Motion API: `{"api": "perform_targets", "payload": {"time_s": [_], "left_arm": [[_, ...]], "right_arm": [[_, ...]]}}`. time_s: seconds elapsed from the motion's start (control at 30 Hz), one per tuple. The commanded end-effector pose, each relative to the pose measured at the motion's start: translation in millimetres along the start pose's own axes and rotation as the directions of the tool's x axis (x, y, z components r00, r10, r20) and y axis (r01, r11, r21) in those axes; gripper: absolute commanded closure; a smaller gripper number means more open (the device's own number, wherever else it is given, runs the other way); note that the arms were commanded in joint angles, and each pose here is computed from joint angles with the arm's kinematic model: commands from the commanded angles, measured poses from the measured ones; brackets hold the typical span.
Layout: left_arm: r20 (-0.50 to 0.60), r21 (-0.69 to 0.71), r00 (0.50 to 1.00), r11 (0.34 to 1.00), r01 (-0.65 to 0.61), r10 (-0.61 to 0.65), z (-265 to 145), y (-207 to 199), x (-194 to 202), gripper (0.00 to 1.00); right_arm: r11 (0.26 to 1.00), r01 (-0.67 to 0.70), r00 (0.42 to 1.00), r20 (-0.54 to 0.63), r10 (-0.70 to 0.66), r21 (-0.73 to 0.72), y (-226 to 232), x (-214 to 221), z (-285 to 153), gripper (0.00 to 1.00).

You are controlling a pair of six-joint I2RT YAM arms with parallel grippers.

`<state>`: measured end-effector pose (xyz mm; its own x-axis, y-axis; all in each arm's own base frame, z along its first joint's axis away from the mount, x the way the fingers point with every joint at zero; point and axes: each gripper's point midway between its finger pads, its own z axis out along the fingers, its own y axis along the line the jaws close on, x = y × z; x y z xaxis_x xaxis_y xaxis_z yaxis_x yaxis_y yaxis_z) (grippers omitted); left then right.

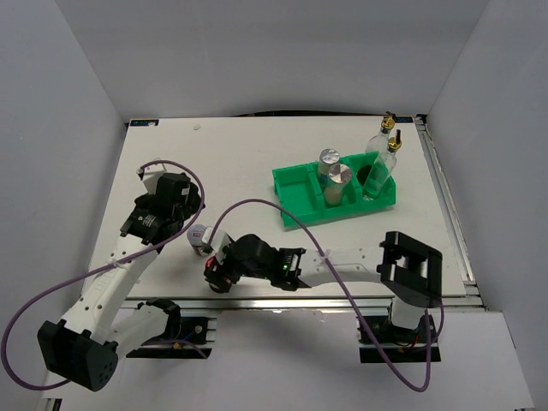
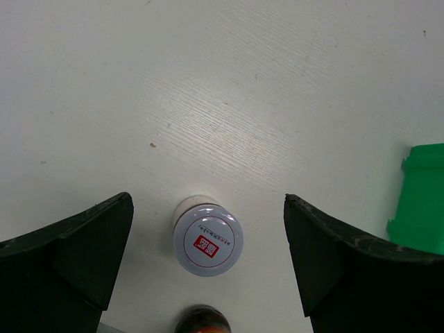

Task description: Organize the condiment bottles

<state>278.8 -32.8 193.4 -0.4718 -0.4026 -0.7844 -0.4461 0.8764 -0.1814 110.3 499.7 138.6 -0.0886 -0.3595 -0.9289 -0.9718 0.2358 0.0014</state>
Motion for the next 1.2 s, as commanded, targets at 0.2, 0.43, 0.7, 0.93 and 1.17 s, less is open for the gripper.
{"api": "perform_targets", "payload": {"time_s": [0.2,0.43,0.7,0.93,1.17], "left_arm": [[0.01,0.034,1.0,0.999,0.006,-0.006,-3,-3,-3,0.02],[0.004,0.034,1.0,0.999,-0.003,0.003,-2,-1,1,0.02],[-0.017,0.035,1.0,0.999,-0.01,0.011,1,-2,7,0.02],[-0.029,0.04,0.999,0.999,-0.017,0.018,3,-3,11,0.02],[-0.041,0.047,0.999,0.999,-0.023,0.024,5,-5,15,0.02]], "right_arm": [[0.972,-0.039,0.955,0.296,-0.032,0.23,-76,-105,-94,1.0],[0.889,-0.11,0.926,0.37,-0.07,0.445,-179,-136,-158,1.0],[0.782,-0.12,0.94,0.323,-0.108,0.612,-276,-140,-171,1.0],[0.723,-0.146,0.955,0.287,-0.075,0.675,-335,-122,-161,1.0],[0.696,-0.145,0.964,0.26,-0.062,0.704,-358,-105,-159,1.0]]}}
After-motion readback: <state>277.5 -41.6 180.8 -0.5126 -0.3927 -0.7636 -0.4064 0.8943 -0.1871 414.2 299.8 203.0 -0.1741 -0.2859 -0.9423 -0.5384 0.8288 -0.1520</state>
